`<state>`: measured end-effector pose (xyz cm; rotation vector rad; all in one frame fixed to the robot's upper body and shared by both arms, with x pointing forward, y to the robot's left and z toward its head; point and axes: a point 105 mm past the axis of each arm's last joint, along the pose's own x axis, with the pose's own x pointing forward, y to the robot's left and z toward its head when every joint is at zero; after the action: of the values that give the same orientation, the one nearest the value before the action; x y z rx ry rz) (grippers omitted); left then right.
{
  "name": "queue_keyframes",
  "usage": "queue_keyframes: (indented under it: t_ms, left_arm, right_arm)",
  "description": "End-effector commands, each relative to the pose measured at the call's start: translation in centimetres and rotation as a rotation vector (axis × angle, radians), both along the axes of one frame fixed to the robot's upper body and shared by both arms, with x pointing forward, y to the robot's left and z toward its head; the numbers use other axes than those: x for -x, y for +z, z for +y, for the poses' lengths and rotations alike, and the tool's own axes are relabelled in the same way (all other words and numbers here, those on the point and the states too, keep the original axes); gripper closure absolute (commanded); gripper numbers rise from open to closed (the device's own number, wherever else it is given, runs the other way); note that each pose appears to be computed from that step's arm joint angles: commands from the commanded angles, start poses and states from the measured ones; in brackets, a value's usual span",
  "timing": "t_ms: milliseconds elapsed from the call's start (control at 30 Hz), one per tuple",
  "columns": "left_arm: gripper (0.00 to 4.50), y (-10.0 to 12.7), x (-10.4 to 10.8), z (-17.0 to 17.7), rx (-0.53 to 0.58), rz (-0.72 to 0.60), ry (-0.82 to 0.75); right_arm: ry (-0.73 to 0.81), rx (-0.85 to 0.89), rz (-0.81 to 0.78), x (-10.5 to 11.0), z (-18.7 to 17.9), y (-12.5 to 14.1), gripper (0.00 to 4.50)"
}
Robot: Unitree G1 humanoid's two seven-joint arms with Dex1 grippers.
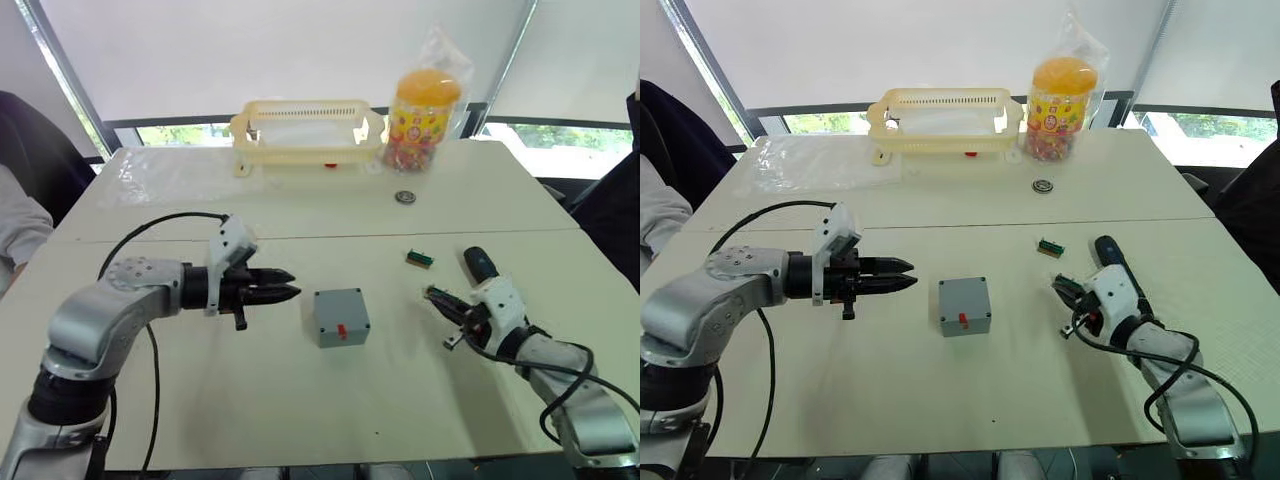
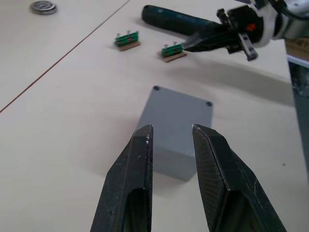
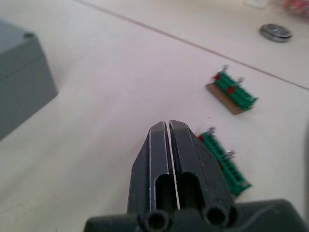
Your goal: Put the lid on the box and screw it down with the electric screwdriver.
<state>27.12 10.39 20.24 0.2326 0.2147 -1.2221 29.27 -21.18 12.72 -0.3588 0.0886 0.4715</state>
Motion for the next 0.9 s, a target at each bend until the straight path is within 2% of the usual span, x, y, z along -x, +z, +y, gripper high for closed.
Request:
queue_keyframes:
  t_ms: [33, 100, 267, 300, 433, 733, 833, 900]
  left_arm:
    - [3.25, 0.5, 1.1, -0.7, -0.029, -0.046, -0.043]
    - [3.25, -0.2, 1.7, -1.3, -0.061, -0.052, -0.083]
    - [3.25, -1.5, 2.1, -2.5, -0.125, -0.094, -0.152]
    - [3.25, -1.7, 1.8, -2.6, -0.143, -0.114, -0.151]
    - [3.25, -1.6, 1.4, -2.8, -0.152, -0.14, -0.151]
    - [3.25, -1.4, 0.9, -3.3, -0.121, -0.144, -0.134]
    - [3.25, -1.5, 0.9, -3.3, -0.117, -0.141, -0.127]
    - [3.25, -1.6, 0.9, -3.2, -0.115, -0.135, -0.118]
  right_arm:
    - [-0.046, -0.025, -0.049, 0.3, -0.6, 1.8, 3.92]
    - [-0.066, -0.01, -0.046, 0.4, -1.0, 1.7, 3.05]
    - [-0.102, -0.023, 0.018, 0.2, -2.0, 0.9, 0.36]
    - [-0.121, -0.043, 0.027, -0.1, -2.3, 0.8, 0.02]
    - [-0.147, -0.096, 0.052, -0.9, -2.7, 0.5, 0.02]
    - [-0.127, -0.095, 0.092, -2.5, -3.0, -1.3, 0.02]
    - [-0.125, -0.091, 0.09, -2.8, -3.2, -1.4, 0.79]
    - [-0.126, -0.087, 0.086, -3.3, -3.3, -1.4, 1.78]
